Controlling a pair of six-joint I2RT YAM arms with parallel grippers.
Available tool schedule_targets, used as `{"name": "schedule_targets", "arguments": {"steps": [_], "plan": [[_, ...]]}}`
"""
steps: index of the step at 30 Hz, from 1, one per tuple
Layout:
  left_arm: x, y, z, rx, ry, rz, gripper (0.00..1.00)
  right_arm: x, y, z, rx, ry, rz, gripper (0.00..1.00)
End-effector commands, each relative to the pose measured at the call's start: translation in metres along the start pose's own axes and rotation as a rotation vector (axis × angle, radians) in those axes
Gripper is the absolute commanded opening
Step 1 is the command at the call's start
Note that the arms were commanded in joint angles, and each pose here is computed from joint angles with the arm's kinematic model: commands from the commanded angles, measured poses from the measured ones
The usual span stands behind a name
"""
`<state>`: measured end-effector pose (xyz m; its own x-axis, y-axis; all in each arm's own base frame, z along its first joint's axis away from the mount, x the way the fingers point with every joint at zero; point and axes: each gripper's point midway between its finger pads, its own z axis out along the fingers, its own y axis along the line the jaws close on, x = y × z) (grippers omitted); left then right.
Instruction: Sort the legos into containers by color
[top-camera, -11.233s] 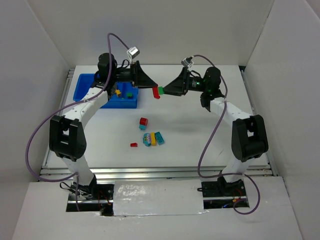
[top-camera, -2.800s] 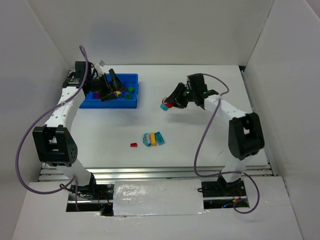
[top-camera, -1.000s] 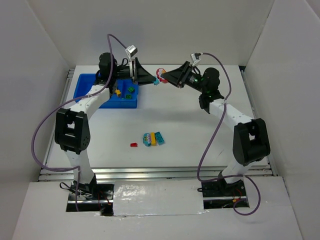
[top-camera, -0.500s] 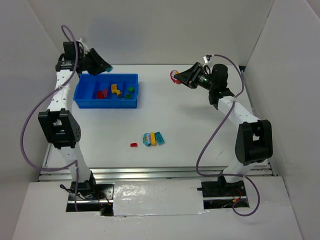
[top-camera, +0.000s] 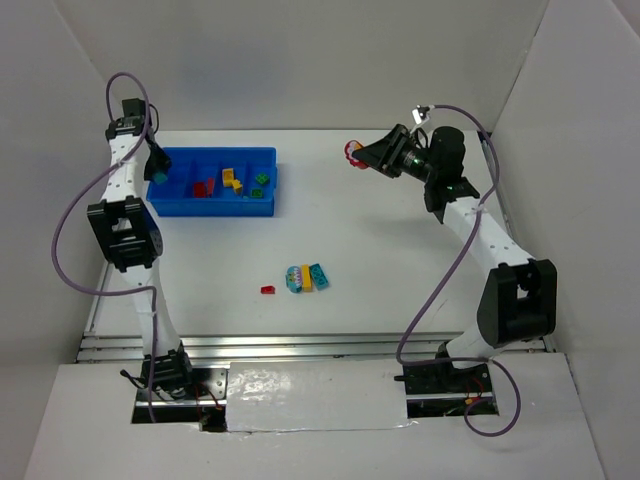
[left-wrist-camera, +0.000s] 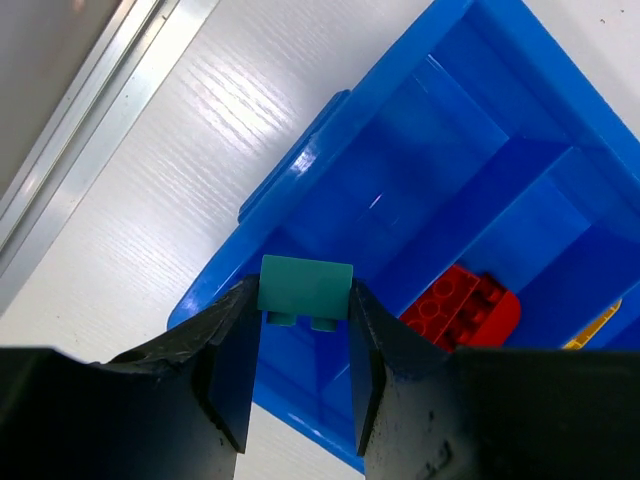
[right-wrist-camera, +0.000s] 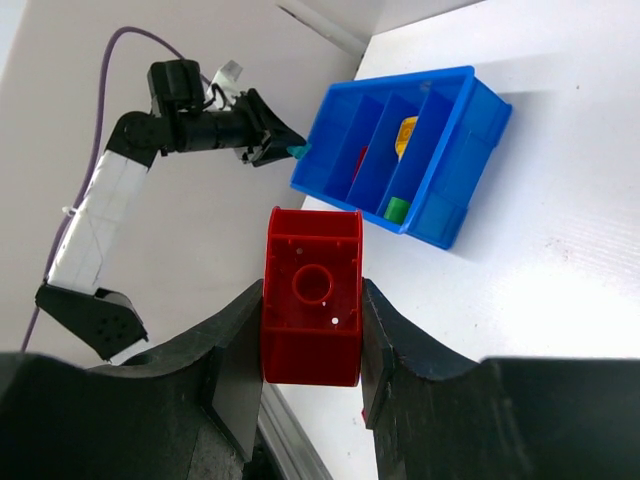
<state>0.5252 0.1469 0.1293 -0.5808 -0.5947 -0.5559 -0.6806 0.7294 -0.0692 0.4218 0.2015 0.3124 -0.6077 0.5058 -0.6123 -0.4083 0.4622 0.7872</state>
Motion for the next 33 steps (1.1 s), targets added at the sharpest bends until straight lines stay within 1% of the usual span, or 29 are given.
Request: {"name": "schedule_targets", "arguments": {"steps": [1,2,4,5,7,9,12,13,14,15,16,17,18,19,20,21,23,24,25,26,27,28,29,30,32,33], "plan": [[-0.014,0.005,-0.015,-0.035,-0.064,0.029,0.20,-0.002,0.013,-0.008,-0.022,-0.016,-0.050,0.00],[-0.008,0.007,-0.011,-0.040,-0.048,0.029,0.36,0.001,0.013,-0.007,-0.021,-0.011,-0.046,0.00],[-0.001,0.008,-0.008,-0.044,-0.030,0.027,0.54,-0.001,0.012,-0.007,-0.023,-0.015,-0.046,0.00],[0.002,0.010,-0.007,-0.049,-0.021,0.027,0.73,-0.001,0.014,-0.006,-0.027,-0.013,-0.048,0.00],[0.004,0.010,-0.007,-0.046,-0.016,0.028,0.99,-0.001,0.015,-0.005,-0.029,-0.009,-0.046,0.00],[0.000,0.006,-0.015,-0.019,-0.024,0.026,0.99,0.000,0.015,-0.003,-0.033,0.001,-0.043,0.00],[-0.005,-0.016,-0.037,0.122,-0.010,0.012,1.00,0.002,0.016,0.002,-0.042,0.017,-0.035,0.00],[-0.009,-0.029,-0.053,0.197,-0.020,0.010,0.99,0.004,0.018,0.003,-0.054,0.029,-0.033,0.00],[-0.003,-0.051,-0.069,0.329,0.012,0.018,0.99,0.004,0.019,0.005,-0.068,0.041,-0.034,0.00],[-0.002,-0.064,-0.082,0.402,0.012,0.025,1.00,0.007,0.021,0.006,-0.086,0.058,-0.035,0.00],[-0.003,-0.086,-0.108,0.505,-0.025,0.051,0.99,0.011,0.024,0.007,-0.110,0.084,-0.034,0.00],[0.000,-0.100,-0.125,0.578,-0.027,0.070,1.00,0.012,0.025,0.008,-0.115,0.090,-0.026,0.00],[0.009,-0.120,-0.148,0.697,-0.003,0.103,1.00,0.013,0.026,0.009,-0.119,0.092,-0.027,0.00],[0.014,-0.146,-0.181,0.819,-0.030,0.152,0.99,0.015,0.029,0.009,-0.129,0.100,-0.026,0.00],[0.021,-0.160,-0.203,0.912,-0.022,0.181,0.99,0.016,0.030,0.010,-0.134,0.106,-0.028,0.00],[0.044,-0.186,-0.240,1.074,0.031,0.234,1.00,0.016,0.031,0.011,-0.137,0.111,-0.028,0.00],[0.062,-0.207,-0.295,1.299,0.048,0.311,1.00,0.020,0.040,0.012,-0.183,0.145,-0.035,0.00],[0.090,-0.220,-0.321,1.395,0.099,0.366,1.00,0.020,0.043,0.012,-0.201,0.154,-0.036,0.00],[0.103,-0.225,-0.336,1.468,0.127,0.396,1.00,0.022,0.046,0.013,-0.216,0.164,-0.013,0.00],[0.107,-0.232,-0.353,1.550,0.135,0.400,1.00,0.021,0.054,0.011,-0.263,0.168,-0.028,0.00],[0.138,-0.231,-0.368,1.651,0.256,0.441,0.99,0.022,0.058,0.010,-0.286,0.177,-0.025,0.00],[0.147,-0.232,-0.378,1.712,0.287,0.457,1.00,0.021,0.065,0.010,-0.317,0.178,-0.018,0.00],[0.147,-0.236,-0.397,1.801,0.267,0.468,0.99,0.023,0.068,0.007,-0.341,0.195,-0.021,0.00],[0.168,-0.232,-0.407,1.852,0.335,0.498,1.00,0.022,0.071,0.006,-0.359,0.196,-0.022,0.00],[0.175,-0.233,-0.423,1.922,0.335,0.528,0.99,0.020,0.080,0.004,-0.397,0.195,-0.020,0.00],[0.187,-0.233,-0.428,1.949,0.374,0.555,0.99,0.021,0.084,0.003,-0.413,0.208,-0.012,0.00]]}}
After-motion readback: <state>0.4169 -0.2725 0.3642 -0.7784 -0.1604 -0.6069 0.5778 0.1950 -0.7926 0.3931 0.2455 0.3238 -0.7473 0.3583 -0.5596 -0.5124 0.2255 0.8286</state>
